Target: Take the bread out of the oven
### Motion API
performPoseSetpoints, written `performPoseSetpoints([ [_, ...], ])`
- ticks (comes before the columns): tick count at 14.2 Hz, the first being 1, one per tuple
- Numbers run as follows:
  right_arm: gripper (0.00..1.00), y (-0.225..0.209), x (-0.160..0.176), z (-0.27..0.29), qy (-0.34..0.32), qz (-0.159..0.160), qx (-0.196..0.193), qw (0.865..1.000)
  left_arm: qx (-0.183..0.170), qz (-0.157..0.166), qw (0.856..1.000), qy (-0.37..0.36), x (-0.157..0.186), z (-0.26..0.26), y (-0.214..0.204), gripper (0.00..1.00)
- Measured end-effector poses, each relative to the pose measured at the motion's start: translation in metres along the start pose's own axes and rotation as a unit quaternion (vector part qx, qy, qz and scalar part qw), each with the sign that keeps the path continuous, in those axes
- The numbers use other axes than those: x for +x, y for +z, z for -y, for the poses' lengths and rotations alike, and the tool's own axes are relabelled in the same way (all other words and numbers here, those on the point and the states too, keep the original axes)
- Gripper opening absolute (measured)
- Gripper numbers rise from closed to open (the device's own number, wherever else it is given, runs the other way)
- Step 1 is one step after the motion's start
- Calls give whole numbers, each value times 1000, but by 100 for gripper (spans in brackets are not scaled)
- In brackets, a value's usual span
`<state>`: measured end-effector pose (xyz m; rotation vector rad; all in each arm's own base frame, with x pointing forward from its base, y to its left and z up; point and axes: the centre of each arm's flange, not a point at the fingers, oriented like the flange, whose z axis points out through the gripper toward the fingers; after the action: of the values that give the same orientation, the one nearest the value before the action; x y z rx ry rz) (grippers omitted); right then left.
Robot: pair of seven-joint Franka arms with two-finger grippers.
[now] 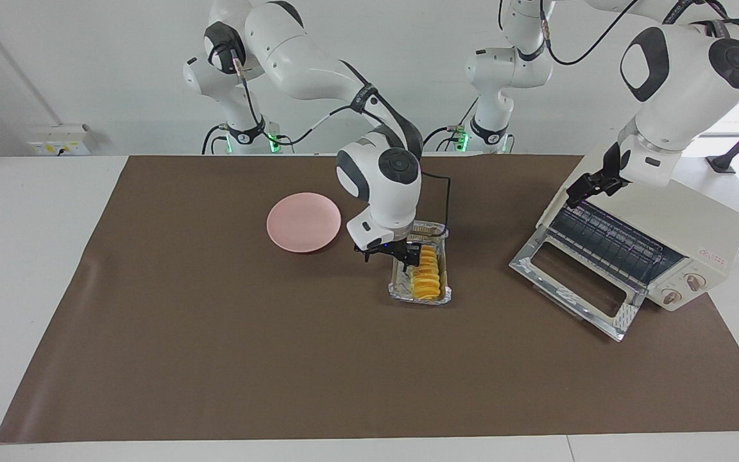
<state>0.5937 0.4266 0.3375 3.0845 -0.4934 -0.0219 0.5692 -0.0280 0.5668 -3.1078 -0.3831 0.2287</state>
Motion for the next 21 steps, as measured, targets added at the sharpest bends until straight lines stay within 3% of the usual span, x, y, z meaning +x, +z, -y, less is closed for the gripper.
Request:
performPoseSetpoints([
  [4,100,17,-12,15,-16,-2,-9,1000,-3,-3,999,49,-17,10,-9,100],
  [6,82,16,-15,18,-20,-5,-9,1000,-7,-14,997,76,-18,16,-13,100],
  [9,47,15,-15,19,-21,-8,-10,1000,-7,-14,996,88,-19,14,-15,100],
  [14,2,15,-14,19,-25,-14,-14,1000,-5,-14,995,96,-18,11,-32,100],
  [18,2,11,-11,17,-22,-16,-12,1000,-4,-11,995,100,-16,7,-28,100],
  [21,2,-10,10,-1,-14,-15,-13,1000,-4,-11,995,100,-16,7,-28,100],
])
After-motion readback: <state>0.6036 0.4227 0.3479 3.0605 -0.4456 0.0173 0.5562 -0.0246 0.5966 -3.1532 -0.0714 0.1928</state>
